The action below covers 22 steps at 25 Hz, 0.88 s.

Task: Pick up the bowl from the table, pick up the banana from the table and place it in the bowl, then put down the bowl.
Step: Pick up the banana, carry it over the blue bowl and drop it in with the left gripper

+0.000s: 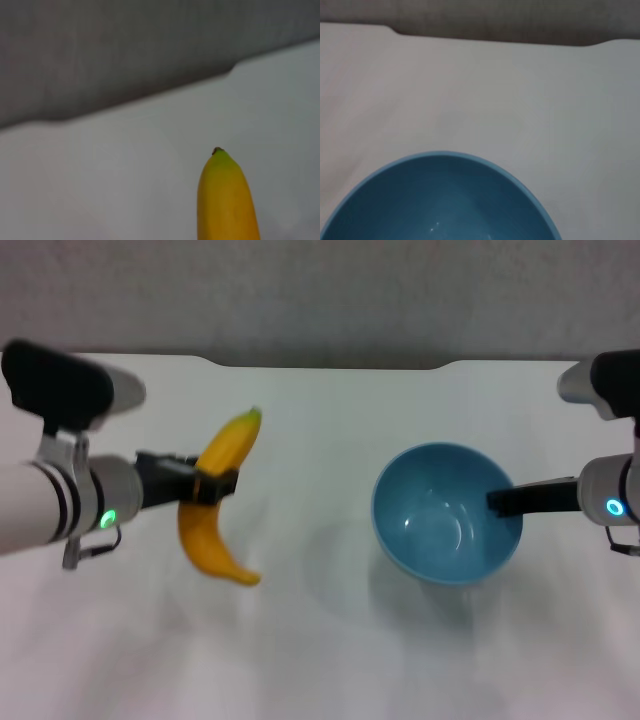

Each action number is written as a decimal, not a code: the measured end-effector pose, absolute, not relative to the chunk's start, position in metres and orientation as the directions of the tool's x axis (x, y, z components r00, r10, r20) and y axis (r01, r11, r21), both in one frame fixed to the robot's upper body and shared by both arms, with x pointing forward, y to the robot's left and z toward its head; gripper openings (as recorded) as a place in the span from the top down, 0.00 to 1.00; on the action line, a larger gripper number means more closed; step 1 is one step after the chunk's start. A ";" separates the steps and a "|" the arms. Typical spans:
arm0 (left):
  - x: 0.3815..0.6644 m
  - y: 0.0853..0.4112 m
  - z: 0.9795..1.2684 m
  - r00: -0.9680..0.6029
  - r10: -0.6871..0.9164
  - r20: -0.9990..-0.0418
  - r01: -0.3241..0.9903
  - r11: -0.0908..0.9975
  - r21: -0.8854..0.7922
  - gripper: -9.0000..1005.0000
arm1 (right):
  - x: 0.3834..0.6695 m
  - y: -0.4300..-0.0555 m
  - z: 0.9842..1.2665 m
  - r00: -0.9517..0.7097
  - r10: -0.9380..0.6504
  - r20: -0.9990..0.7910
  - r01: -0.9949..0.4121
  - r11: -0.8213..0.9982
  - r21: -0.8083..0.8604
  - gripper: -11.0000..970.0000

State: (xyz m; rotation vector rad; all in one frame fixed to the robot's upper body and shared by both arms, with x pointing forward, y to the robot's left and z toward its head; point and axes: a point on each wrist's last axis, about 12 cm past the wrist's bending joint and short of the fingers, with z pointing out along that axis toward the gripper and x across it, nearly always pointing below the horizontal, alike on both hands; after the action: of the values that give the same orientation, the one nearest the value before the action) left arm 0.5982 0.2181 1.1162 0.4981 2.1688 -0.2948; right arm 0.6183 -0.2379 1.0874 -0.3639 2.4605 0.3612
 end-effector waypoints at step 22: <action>0.596 0.172 1.173 -0.351 0.068 -0.934 0.629 0.756 -0.182 0.48 | 0.633 -0.184 1.083 -0.761 -0.199 -0.618 -0.410 0.885 0.221 0.96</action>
State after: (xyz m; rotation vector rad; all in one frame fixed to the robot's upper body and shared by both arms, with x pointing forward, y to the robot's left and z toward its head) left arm 0.5958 0.1715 1.1728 0.5366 1.8601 -0.6420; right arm 0.6328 -0.1842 1.0830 -0.4374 2.4427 0.4610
